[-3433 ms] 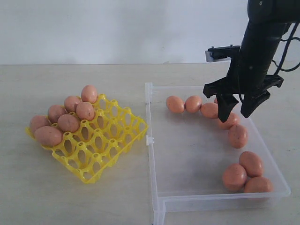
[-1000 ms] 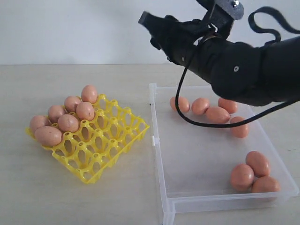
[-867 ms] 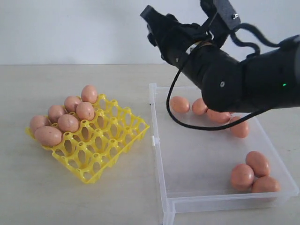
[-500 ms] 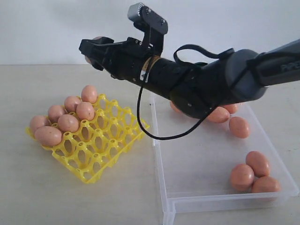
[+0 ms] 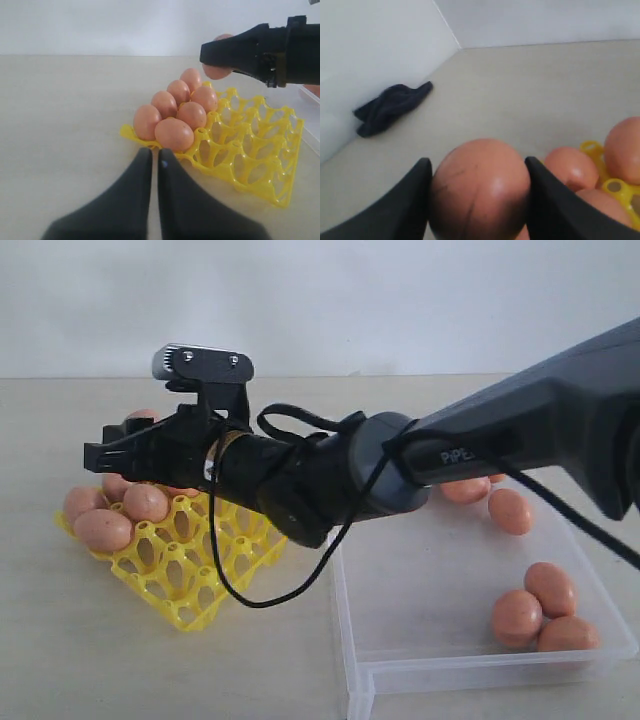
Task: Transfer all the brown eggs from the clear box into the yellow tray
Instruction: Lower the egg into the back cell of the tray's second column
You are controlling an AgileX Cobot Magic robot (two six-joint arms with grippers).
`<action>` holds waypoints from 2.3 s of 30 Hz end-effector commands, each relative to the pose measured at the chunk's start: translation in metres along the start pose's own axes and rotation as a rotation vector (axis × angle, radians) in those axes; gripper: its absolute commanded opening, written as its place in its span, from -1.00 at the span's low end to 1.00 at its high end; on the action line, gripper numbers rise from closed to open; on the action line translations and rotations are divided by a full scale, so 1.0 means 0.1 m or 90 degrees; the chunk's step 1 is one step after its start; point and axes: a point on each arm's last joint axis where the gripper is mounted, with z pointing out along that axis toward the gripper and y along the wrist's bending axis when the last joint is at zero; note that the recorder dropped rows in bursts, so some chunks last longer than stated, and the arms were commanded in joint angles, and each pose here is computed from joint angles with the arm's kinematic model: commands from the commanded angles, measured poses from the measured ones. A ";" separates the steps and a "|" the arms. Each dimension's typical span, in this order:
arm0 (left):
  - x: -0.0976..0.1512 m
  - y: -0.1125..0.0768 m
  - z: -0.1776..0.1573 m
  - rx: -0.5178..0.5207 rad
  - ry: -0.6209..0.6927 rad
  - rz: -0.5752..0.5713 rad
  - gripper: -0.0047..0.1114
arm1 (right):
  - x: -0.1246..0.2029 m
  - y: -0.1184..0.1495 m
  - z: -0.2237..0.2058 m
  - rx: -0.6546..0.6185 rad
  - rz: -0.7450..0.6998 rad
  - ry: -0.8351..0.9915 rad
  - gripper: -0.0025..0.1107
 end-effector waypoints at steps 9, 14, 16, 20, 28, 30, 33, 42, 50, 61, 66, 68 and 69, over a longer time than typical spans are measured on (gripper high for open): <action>0.00 0.00 0.00 0.004 -0.002 -0.002 -0.85 | -0.10 -0.20 0.24 0.277 0.004 -0.105 -0.96; 0.00 0.00 0.00 0.004 -0.002 -0.002 -0.85 | 0.05 -0.30 0.31 0.299 0.017 -0.097 -0.96; 0.00 0.00 0.00 0.004 -0.002 -0.002 -0.85 | 0.12 -0.36 0.32 0.313 0.018 -0.095 -0.96; 0.00 0.00 0.00 0.004 -0.002 -0.002 -0.85 | 0.22 -0.55 0.35 0.339 0.028 -0.093 -0.96; 0.00 0.00 0.00 0.004 -0.002 -0.002 -0.85 | 0.30 -0.82 0.35 0.355 0.142 -0.099 -0.96; 0.00 0.00 0.00 0.004 -0.002 -0.002 -0.85 | 0.32 -0.80 0.37 0.341 0.127 -0.082 -0.96; 0.00 0.00 0.00 0.004 -0.002 -0.002 -0.85 | 0.33 -0.72 0.41 0.282 0.057 -0.055 -0.96; 0.00 0.00 0.00 0.004 -0.002 -0.002 -0.85 | 0.33 -0.64 0.45 0.225 -0.042 -0.030 -0.80; 0.00 0.00 0.00 0.004 -0.002 -0.002 -0.85 | 0.33 -0.64 0.45 0.226 -0.042 -0.030 -0.08; 0.00 0.00 0.00 0.004 -0.002 -0.002 -0.85 | 0.00 -0.49 0.38 0.213 -0.099 -0.089 -0.06; 0.00 0.00 0.00 0.004 -0.002 -0.002 -0.85 | -0.01 -0.48 0.37 0.214 -0.106 -0.088 -0.07; 0.00 0.00 0.00 0.004 -0.002 -0.002 -0.85 | -0.07 -0.45 0.36 0.210 -0.105 -0.095 -0.08; 0.00 0.00 0.00 0.004 -0.002 -0.002 -0.85 | -0.13 -0.41 0.34 0.206 -0.104 -0.103 -0.08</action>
